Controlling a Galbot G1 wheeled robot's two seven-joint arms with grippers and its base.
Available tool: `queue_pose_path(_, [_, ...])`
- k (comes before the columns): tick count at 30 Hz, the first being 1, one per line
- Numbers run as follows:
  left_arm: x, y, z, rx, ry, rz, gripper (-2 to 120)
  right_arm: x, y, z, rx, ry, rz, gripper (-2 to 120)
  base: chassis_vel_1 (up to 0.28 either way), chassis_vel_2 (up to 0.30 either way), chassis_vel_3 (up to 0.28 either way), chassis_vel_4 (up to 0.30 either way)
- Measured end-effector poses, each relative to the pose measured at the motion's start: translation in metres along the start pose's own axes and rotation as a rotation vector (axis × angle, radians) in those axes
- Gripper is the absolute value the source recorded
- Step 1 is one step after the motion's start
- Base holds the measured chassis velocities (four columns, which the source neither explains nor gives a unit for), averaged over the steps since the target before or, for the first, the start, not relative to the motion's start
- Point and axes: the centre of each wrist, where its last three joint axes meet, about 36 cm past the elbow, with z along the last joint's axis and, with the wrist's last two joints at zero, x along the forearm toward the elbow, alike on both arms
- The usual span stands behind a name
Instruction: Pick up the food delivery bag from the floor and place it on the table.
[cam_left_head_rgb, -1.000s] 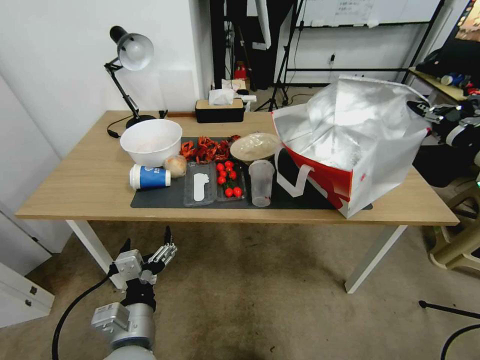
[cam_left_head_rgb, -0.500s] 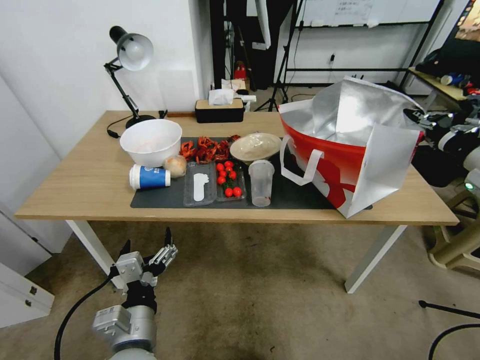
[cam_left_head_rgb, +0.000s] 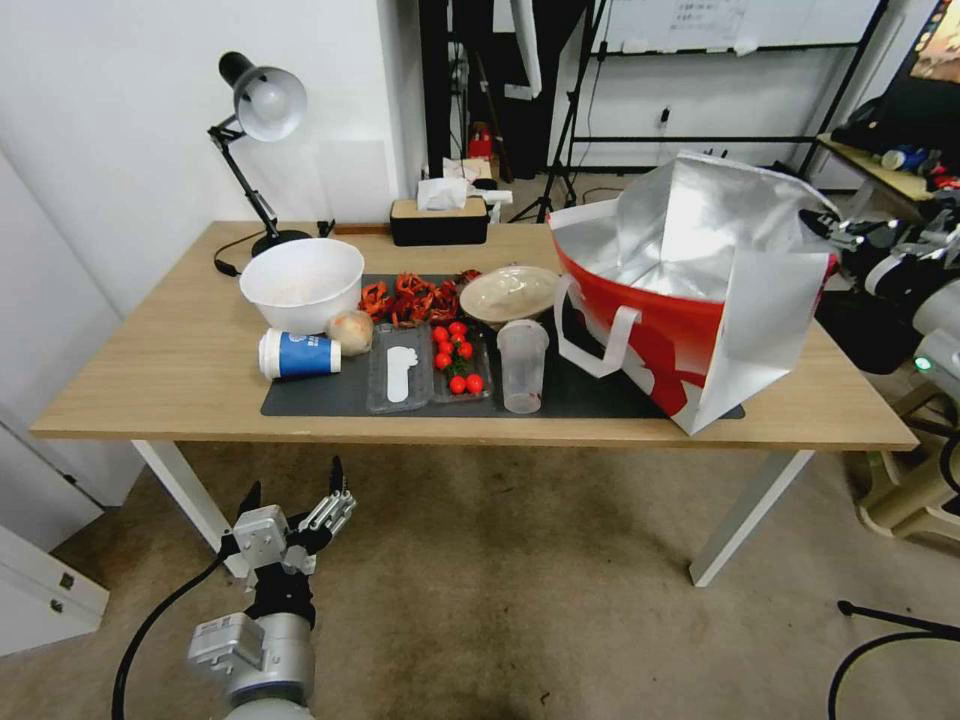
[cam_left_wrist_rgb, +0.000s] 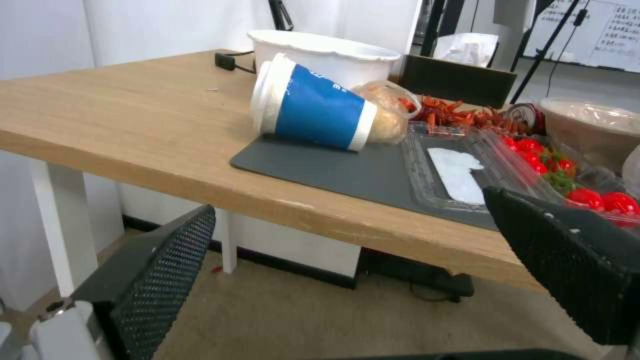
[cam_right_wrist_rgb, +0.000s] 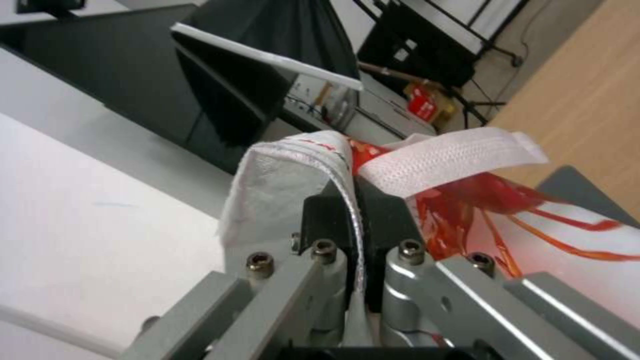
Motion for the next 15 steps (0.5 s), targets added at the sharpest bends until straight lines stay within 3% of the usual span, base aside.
queue_pose_path(9, [0.0, -0.001, -0.001, -0.002, -0.004, 0.0, 100, 0.002, 0.003, -0.007, -0.014, -0.026, -0.008, 0, 0.0, 0.0, 0.0, 0.0])
queue_pose_path(15, [0.001, 0.001, -0.001, -0.005, -0.008, -0.001, 100, -0.004, -0.013, 0.003, -0.037, -0.023, 0.031, 0, 0.0, 0.0, 0.0, 0.0])
